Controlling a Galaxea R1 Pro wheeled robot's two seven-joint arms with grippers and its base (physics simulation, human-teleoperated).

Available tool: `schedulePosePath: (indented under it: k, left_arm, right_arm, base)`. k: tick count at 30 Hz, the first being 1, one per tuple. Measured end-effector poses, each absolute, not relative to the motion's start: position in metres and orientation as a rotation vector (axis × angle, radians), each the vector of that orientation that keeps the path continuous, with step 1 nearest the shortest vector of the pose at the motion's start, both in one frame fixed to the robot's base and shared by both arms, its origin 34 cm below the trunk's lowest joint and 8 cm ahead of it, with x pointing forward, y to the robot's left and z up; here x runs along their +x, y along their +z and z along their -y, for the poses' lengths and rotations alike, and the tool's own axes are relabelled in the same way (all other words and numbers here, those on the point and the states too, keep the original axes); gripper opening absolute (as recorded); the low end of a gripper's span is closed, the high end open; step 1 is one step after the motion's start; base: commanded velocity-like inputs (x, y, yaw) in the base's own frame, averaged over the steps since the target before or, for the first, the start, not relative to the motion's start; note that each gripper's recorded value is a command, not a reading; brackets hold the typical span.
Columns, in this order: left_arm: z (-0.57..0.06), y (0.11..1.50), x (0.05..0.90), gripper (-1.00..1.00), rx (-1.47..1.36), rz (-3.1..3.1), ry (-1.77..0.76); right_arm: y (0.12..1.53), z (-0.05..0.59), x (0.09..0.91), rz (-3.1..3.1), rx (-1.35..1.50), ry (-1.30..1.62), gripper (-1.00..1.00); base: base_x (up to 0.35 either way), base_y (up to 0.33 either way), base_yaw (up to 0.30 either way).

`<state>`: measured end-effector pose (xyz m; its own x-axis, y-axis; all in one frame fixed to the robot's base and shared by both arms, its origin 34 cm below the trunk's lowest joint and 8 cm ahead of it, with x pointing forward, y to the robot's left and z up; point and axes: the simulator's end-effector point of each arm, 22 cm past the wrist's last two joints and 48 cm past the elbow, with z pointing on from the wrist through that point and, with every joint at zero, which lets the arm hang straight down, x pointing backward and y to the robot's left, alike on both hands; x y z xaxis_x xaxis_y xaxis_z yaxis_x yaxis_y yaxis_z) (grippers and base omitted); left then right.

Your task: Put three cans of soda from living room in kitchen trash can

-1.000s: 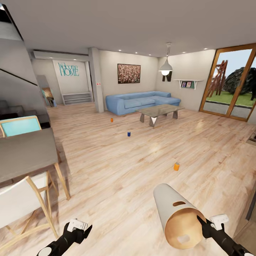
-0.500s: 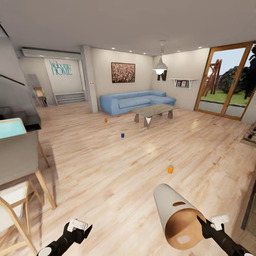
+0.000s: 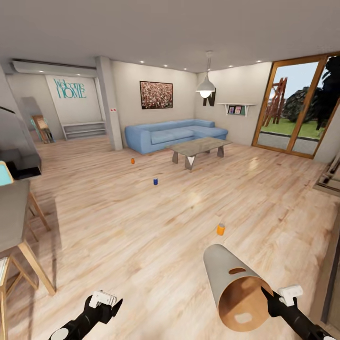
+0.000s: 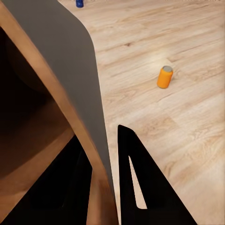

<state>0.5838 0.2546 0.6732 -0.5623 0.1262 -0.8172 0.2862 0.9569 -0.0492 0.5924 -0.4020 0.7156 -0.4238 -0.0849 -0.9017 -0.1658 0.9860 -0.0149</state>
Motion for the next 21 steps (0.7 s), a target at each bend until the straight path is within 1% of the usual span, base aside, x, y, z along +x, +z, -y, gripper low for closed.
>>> schedulePosePath:
  k: [3,5,21]
  left_arm:
    - [-0.2546,0.6732,0.5838,1.0,0.29,-2.172,-0.218]
    - [-0.2546,0.6731,0.5838,1.0,0.29,-2.172,-0.218]
    - [-0.2546,0.6767,0.5854,1.0,0.29,-2.163,-0.217]
  right_arm:
    - [0.7154,0.4016,0.5923,-2.011,-0.179,0.091,-1.0]
    - [0.7154,0.4016,0.5923,-2.011,-0.179,0.091,-1.0]
    - [0.7181,0.4017,0.5931,-2.005,-0.177,0.09,-1.0]
  base:
    - [0.322,0.087,-0.052]
    - [0.315,0.145,-0.162]
    - [0.302,0.187,-0.239]
